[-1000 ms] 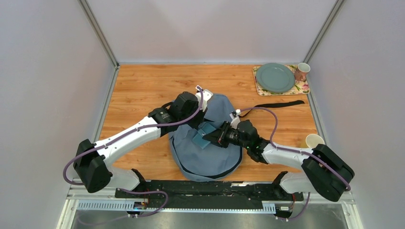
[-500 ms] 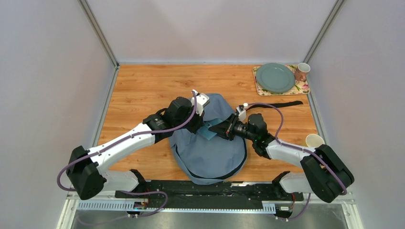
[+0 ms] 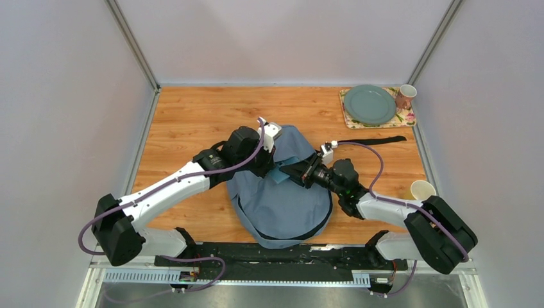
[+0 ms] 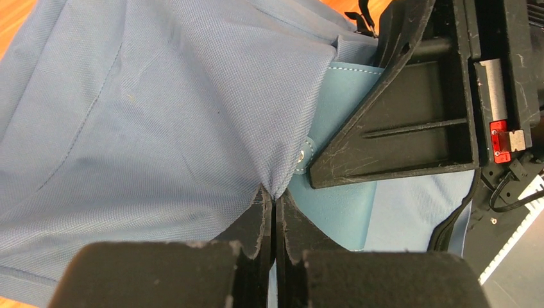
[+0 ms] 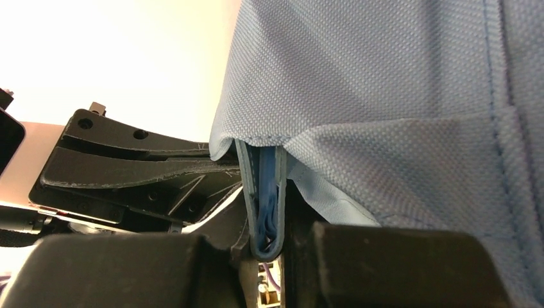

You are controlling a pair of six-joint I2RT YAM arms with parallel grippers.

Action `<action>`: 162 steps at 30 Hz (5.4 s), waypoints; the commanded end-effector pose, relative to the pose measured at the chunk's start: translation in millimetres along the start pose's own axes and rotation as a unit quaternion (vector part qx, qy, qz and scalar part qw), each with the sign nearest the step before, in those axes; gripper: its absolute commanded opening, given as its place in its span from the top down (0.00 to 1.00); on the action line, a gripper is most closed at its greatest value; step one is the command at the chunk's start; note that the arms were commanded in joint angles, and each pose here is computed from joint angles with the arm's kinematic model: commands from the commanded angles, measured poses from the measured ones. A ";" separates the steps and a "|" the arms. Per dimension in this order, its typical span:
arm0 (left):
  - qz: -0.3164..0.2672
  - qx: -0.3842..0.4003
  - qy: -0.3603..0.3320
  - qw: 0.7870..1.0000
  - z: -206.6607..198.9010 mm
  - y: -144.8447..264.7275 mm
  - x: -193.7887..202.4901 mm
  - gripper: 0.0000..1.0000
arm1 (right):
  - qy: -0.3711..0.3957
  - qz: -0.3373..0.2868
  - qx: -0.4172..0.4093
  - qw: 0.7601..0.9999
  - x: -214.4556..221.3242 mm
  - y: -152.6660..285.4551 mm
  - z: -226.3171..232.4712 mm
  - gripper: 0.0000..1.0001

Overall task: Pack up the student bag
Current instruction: Place the personal item in the student bag, then adjust the student bag at the center of the board.

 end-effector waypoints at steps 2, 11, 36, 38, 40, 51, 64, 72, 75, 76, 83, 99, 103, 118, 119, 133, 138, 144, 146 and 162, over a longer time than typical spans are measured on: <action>-0.015 0.037 -0.005 0.999 -17.8 29.2 -17.4 1.00 | -0.002 -0.180 -0.086 0.980 -34.5 -1.5 36.0 1.00; -0.022 -0.002 -0.030 0.999 -11.9 37.7 -23.6 1.00 | -0.012 -0.189 -0.064 0.980 -26.7 -23.7 36.3 1.00; -0.010 -0.105 -0.076 0.991 9.6 48.6 -13.5 0.85 | -0.029 -0.211 -0.069 0.975 -27.4 -7.9 35.6 1.00; -0.020 -0.099 -0.078 0.992 8.5 50.2 -15.1 0.82 | -0.020 -0.207 -0.016 0.978 -27.3 -11.3 31.7 1.00; -0.022 -0.089 -0.078 0.993 7.5 49.3 -12.9 0.70 | 0.000 -0.207 -0.011 0.978 -27.0 -10.3 34.6 1.00; -0.007 -0.049 -0.073 0.996 2.7 37.9 -7.3 0.85 | -0.016 -0.172 -0.054 0.983 -24.4 -31.6 36.2 1.00; -0.126 -0.098 -0.022 0.987 7.6 67.5 -8.8 0.52 | 0.051 -0.079 0.138 0.986 1.5 -71.8 19.1 0.93; -0.206 -0.127 0.013 0.970 14.5 100.7 5.9 0.43 | 0.075 -0.071 0.172 0.980 -2.5 -100.9 5.2 0.80; -0.202 -0.138 0.016 0.969 16.9 105.8 12.6 0.43 | 0.090 -0.063 0.189 0.976 -0.4 -95.1 -2.3 0.70; -0.198 -0.145 0.018 0.969 18.5 107.4 15.8 0.43 | 0.095 -0.065 0.188 0.975 -0.3 -91.2 -1.2 0.64; -0.185 -0.148 0.024 0.971 21.6 101.1 29.7 0.42 | 0.120 -0.075 0.220 0.965 3.5 -50.9 -4.0 0.47; -0.170 -0.146 0.031 0.974 22.3 98.6 37.3 0.42 | 0.125 -0.062 0.124 0.982 -1.9 -84.1 22.5 1.00; -0.162 -0.151 0.035 0.974 23.9 100.0 44.2 0.42 | 0.136 -0.054 0.154 0.977 -9.0 -101.9 30.3 1.00; -0.157 -0.162 0.060 0.972 28.3 96.6 61.1 0.42 | 0.148 -0.076 0.213 0.963 -4.0 -46.4 5.6 0.98; -0.157 -0.161 0.063 0.972 28.6 95.7 62.9 0.42 | 0.154 -0.084 0.212 0.961 -5.1 -40.0 10.7 0.98; -0.171 -0.149 0.095 0.969 26.2 100.9 67.7 0.41 | 0.162 -0.093 0.202 0.961 -21.6 -92.6 15.6 1.00; -0.168 -0.141 0.118 0.968 25.8 99.1 78.4 0.36 | 0.168 -0.100 0.173 0.965 -31.3 -117.6 10.1 1.00; -0.156 -0.139 0.156 0.965 28.1 85.7 97.3 0.29 | 0.188 -0.102 0.160 0.964 -27.9 -92.4 7.0 0.96; -0.153 -0.140 0.163 0.965 29.4 81.0 103.1 0.27 | 0.198 -0.106 0.170 0.960 -26.7 -78.2 7.4 0.95; -0.174 -0.108 0.258 0.944 27.1 56.1 102.3 0.10 | 0.293 -0.157 0.320 0.887 -46.5 5.9 24.9 0.39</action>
Point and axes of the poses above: each gripper's point midway between its finger pads, its own y axis back along the fingers, its own z axis along the line the jaws close on, x = y × z, the point moved 10 cm from there along y, back along the fingers, and after that the axes turned 2 degrees about y, right-handed, at the moved point
